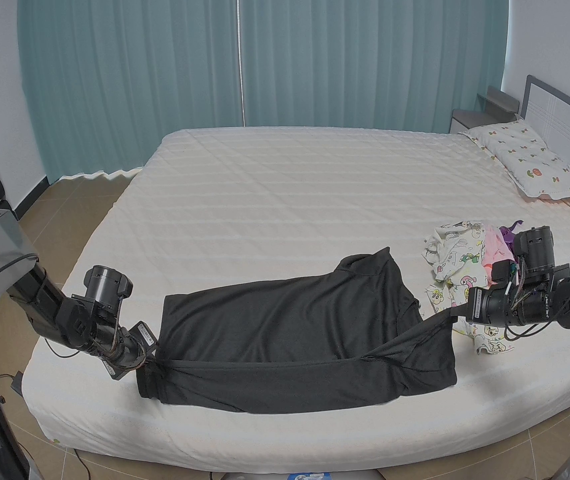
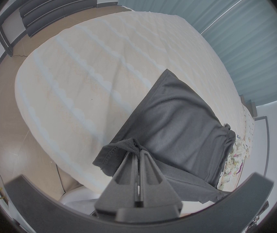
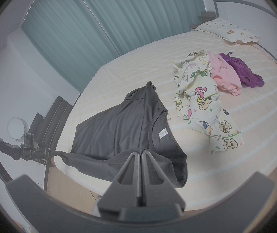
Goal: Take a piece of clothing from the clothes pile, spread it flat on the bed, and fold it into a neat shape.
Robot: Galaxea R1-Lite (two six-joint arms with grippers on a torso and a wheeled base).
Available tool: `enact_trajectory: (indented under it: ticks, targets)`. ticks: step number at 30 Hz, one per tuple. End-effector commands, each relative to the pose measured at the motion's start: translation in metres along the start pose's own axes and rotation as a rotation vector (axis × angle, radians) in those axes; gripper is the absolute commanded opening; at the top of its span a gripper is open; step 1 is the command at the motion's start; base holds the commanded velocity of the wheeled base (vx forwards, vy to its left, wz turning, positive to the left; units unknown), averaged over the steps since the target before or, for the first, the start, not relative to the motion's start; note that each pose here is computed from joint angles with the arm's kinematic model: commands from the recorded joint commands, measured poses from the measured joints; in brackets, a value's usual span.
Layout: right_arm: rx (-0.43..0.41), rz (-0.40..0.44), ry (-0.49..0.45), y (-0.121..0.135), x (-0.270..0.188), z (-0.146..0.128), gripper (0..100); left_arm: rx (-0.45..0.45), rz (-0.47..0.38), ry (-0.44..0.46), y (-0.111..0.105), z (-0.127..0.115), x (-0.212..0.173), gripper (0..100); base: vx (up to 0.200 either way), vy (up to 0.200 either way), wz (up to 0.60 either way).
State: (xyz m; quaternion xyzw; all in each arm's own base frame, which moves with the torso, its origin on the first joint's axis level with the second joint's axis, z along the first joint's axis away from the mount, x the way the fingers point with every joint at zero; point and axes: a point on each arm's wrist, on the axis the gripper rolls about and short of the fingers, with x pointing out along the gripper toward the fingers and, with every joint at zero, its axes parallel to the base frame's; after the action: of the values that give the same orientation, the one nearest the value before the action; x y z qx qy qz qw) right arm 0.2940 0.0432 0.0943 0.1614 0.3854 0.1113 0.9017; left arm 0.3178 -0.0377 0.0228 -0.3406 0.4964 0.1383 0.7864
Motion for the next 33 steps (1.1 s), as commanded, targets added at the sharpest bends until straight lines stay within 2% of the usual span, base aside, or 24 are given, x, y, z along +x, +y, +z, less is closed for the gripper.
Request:
enact_trajectory:
  ticks: [1, 13, 14, 23, 24, 28, 33]
  targets:
    - [0.002, -0.002, 0.031, -0.001, 0.011, -0.003, 0, -0.002, 0.022, 0.017, -0.001, 0.002, 0.019, 0, 0.000, 0.000, 0.00]
    - [0.020, -0.018, 0.071, -0.007, 0.004, -0.016, 0, -0.016, 0.064, 0.002, -0.007, 0.005, 0.038, 0, 0.000, 0.000, 0.00]
    - [0.023, -0.020, 0.078, -0.007, 0.001, -0.020, 0, -0.016, 0.065, 0.003, -0.008, 0.005, 0.037, 100, 0.000, 0.000, 0.00]
    - [0.044, -0.030, 0.173, -0.011, -0.016, -0.053, 0, -0.031, 0.061, 0.009, -0.005, 0.006, 0.033, 100, 0.000, 0.000, 0.00]
    - [0.048, -0.028, 0.193, -0.011, -0.018, -0.057, 100, -0.035, 0.060, 0.008, -0.005, 0.007, 0.032, 100, 0.000, 0.000, 0.00]
    - [0.054, -0.052, 0.317, -0.015, -0.018, -0.080, 100, -0.073, 0.045, 0.003, -0.006, 0.008, 0.026, 100, 0.000, 0.000, 0.00]
    - [0.065, -0.065, 0.334, -0.020, -0.014, -0.083, 100, -0.081, 0.026, 0.021, -0.005, 0.006, 0.021, 100, 0.000, 0.000, 0.00]
